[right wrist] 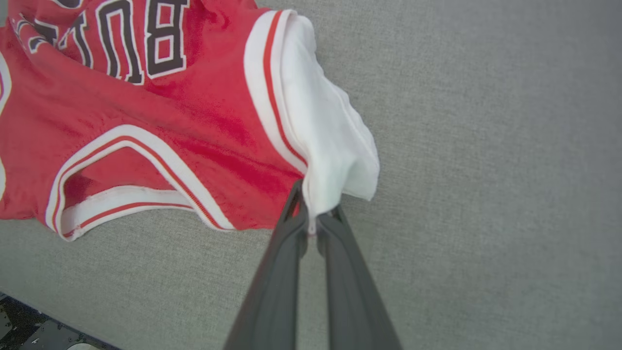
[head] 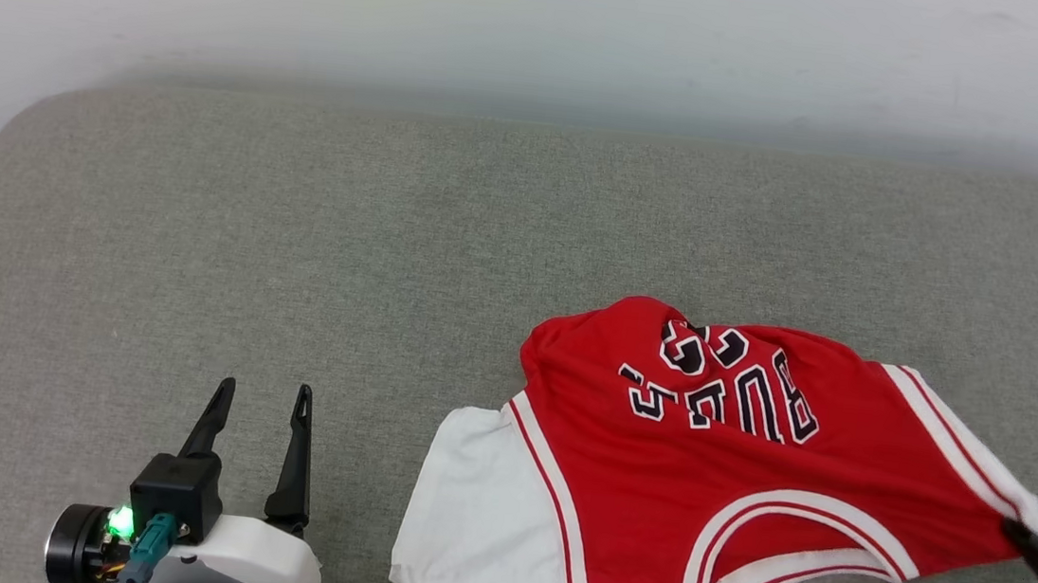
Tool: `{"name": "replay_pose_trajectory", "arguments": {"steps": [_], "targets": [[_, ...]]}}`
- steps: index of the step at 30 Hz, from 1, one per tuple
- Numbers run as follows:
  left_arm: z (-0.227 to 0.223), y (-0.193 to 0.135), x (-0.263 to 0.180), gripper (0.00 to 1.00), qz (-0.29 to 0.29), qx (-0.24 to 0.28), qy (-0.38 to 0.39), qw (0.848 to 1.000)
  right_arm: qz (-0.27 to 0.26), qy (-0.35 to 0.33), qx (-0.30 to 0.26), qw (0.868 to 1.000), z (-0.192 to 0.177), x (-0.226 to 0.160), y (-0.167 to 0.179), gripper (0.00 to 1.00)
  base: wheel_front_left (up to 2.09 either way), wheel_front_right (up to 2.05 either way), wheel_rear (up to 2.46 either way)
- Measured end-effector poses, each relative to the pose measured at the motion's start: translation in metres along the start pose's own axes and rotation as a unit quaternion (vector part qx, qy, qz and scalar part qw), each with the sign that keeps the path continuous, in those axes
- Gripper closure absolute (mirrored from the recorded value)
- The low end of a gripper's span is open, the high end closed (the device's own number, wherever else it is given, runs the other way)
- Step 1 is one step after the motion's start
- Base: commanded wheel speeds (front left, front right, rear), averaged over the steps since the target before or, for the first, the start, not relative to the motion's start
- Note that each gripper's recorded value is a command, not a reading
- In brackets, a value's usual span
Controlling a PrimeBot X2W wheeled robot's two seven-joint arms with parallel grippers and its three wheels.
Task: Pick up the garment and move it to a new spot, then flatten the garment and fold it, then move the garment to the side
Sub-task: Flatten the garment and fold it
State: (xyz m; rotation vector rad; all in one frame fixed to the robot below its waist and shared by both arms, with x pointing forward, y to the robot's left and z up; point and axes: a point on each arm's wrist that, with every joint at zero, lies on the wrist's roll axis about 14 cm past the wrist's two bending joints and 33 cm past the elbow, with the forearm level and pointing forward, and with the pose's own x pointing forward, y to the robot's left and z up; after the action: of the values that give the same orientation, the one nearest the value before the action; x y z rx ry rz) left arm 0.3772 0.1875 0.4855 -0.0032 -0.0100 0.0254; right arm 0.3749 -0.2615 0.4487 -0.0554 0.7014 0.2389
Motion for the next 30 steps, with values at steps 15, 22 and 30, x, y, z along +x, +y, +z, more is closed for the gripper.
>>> {"name": "replay_pose_trajectory", "arguments": {"steps": [15, 22, 30], "targets": [[-0.008, 0.0, -0.006, 0.0, -0.007, 0.002, 0.011, 1.0, 0.032, 0.041, 0.12, 0.991, -0.079, 0.025, 0.057, 0.64, 0.0, 0.0, 0.0], [0.008, 0.002, -0.005, 0.0, -0.016, 0.014, -0.012, 1.0, -0.025, -0.078, 0.104, 0.991, -0.043, 0.007, 0.023, 0.0, 0.0, 0.0, 0.0], [0.049, 0.0, 0.017, 0.0, -0.072, 0.047, -0.061, 0.994, -0.086, -0.186, 0.088, 0.975, -0.008, -0.025, -0.004, 0.0, 0.0, 0.0, 0.0]]}}
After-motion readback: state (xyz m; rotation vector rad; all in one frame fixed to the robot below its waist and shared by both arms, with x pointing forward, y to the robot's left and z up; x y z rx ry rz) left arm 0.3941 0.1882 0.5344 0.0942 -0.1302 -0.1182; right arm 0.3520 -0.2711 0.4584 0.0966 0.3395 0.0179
